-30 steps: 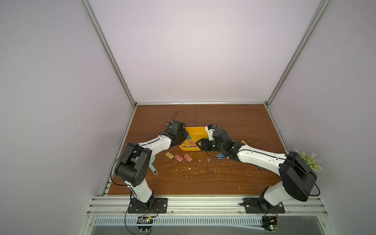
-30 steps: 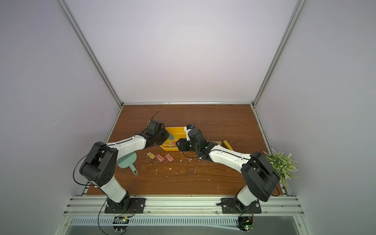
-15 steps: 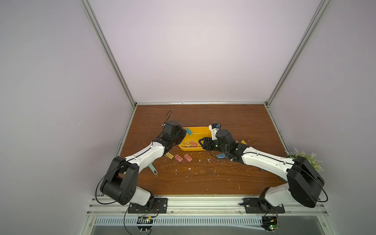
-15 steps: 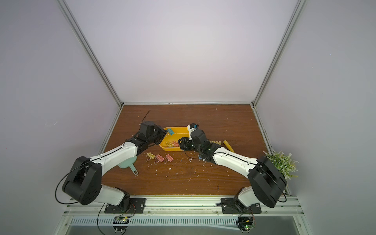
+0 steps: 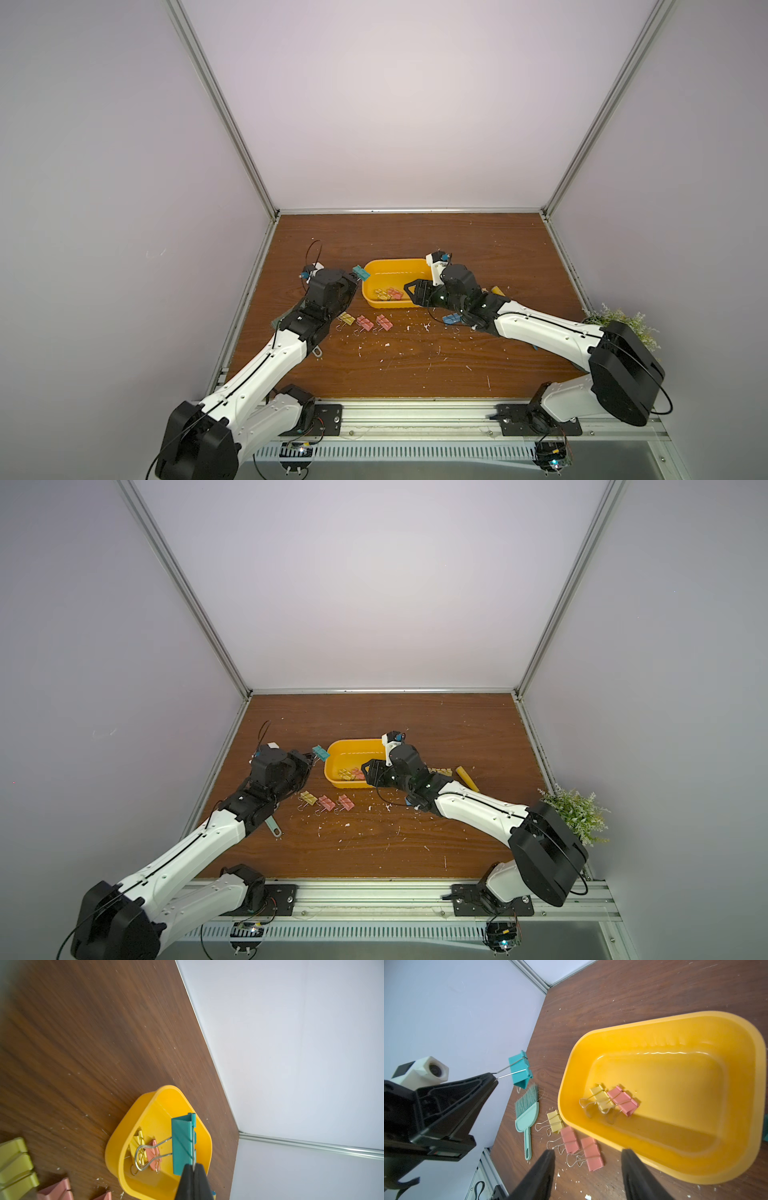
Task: Take out the binder clips from the storage box
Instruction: Pick up the binder clip from the storage box, then place the binder clip at the center of the board.
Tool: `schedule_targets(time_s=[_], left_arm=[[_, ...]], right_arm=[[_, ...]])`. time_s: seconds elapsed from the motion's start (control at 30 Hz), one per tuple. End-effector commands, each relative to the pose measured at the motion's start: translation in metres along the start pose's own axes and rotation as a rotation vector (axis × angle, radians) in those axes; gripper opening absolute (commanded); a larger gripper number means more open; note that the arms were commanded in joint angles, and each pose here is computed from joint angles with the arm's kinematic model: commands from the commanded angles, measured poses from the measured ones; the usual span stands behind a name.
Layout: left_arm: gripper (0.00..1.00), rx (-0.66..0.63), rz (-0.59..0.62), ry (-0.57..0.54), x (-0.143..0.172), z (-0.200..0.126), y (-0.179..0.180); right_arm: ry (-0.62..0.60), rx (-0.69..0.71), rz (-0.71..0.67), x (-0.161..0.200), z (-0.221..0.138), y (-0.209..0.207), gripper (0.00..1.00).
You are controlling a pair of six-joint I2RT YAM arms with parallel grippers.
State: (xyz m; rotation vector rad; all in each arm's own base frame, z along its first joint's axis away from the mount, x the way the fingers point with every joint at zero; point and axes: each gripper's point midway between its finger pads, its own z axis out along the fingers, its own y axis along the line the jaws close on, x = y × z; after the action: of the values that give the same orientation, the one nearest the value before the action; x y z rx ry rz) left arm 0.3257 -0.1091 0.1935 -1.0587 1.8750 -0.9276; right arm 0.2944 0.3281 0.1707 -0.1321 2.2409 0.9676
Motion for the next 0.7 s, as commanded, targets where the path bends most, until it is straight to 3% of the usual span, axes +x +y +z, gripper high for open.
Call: schedule_targets(time_s=[0.0,0.67], left_arm=[[0.00,-0.098,-0.030,-0.083,-0.024,-0.003,0.032],[0.00,-0.232,-0.177,-0.076,-0.035,0.049,0.105]], right_arm=[[-0.012,-0.063,-0.016,-0.010,0.004,0.025,0.58],[0.091,-0.089,-0.170,0.003,0.040,0.067,0.59]])
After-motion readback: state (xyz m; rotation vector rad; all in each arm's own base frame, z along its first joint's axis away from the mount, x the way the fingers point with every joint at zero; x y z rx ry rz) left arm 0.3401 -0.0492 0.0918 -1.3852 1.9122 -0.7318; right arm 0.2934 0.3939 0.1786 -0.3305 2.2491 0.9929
